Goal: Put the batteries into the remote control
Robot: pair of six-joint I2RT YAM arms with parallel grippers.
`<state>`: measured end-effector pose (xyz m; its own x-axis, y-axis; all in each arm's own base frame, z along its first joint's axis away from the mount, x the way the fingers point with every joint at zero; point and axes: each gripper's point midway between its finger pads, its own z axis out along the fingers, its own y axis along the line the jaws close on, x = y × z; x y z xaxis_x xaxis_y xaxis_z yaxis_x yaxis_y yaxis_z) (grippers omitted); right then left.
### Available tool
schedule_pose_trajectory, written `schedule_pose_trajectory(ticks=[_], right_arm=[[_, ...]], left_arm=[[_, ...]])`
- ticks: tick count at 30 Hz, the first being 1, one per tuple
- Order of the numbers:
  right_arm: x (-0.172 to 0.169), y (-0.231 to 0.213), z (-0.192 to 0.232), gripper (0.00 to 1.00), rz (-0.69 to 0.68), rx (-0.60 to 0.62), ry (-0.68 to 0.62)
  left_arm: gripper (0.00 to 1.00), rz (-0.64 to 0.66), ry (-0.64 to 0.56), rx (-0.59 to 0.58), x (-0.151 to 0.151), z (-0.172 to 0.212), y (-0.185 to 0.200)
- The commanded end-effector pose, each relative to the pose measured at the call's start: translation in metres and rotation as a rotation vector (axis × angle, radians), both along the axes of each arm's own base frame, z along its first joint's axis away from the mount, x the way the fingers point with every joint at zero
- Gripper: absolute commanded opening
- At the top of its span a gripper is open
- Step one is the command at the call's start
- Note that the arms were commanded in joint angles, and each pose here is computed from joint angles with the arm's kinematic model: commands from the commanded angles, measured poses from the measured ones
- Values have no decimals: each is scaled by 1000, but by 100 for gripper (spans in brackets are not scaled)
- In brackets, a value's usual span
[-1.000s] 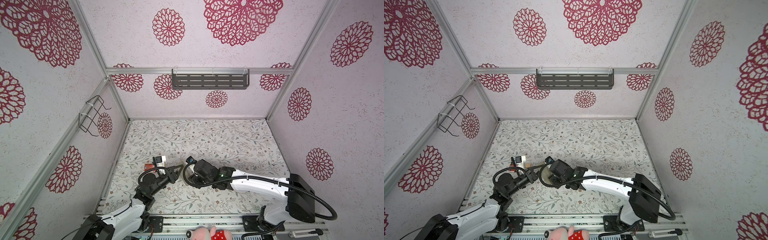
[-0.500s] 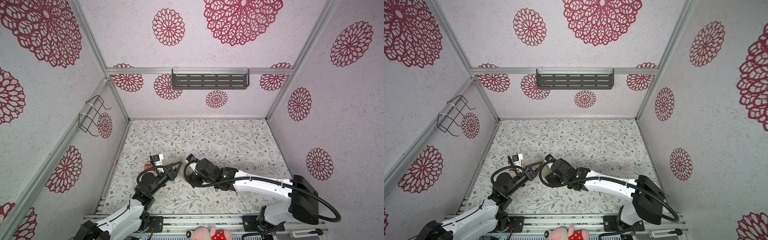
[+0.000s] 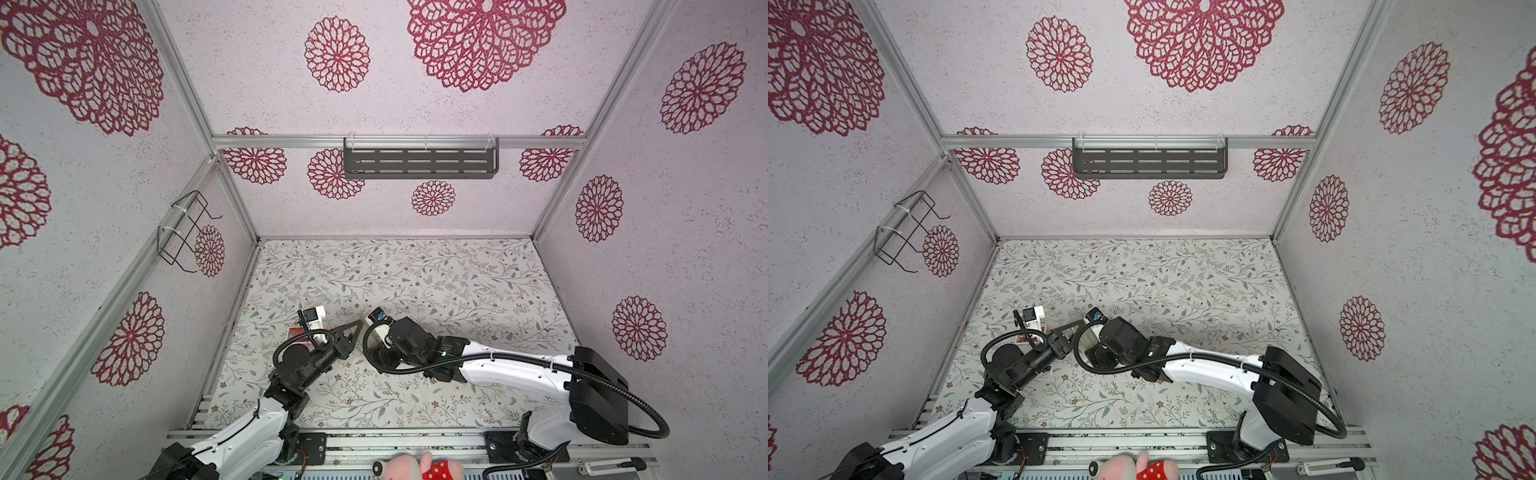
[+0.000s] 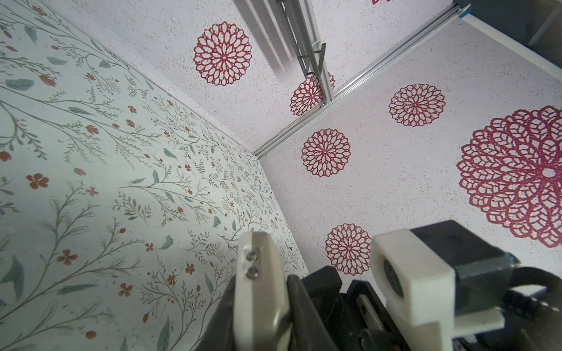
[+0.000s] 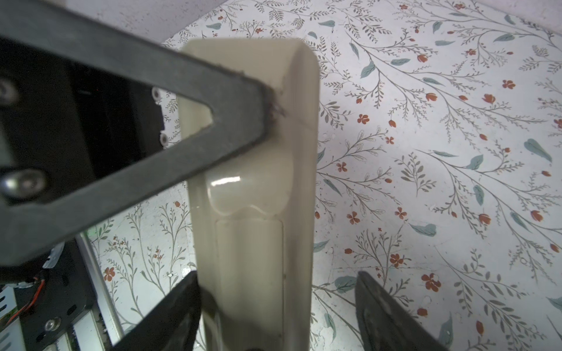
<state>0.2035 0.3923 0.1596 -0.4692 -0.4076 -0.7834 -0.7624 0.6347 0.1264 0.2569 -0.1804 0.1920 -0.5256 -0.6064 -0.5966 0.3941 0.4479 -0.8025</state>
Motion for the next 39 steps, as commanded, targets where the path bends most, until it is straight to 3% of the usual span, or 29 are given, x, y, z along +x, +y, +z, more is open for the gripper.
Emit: schedule_pose_trajectory(ticks=[1, 7, 21, 28, 30, 33, 39], right_arm=[[3, 5, 4, 78, -13, 26, -18], [4, 4, 0, 67, -17, 27, -23], [6, -2, 0, 30, -20, 8, -48], [10, -12, 15, 21, -35, 61, -48], [12, -16, 26, 20, -33, 101, -48], [14, -23, 42, 19, -24, 162, -53], [10, -38, 69, 20, 27, 259, -58]], left_arm=[[0, -1, -39, -29, 1, 16, -2], [0, 6, -30, -28, 2, 13, -1], [2, -7, -24, -13, 4, 11, -4], [54, -64, -68, 8, -5, 21, -11], [63, -75, -81, 28, -7, 25, -12], [74, -109, -127, 41, -14, 35, -14], [80, -206, -213, 35, -32, 56, -24]])
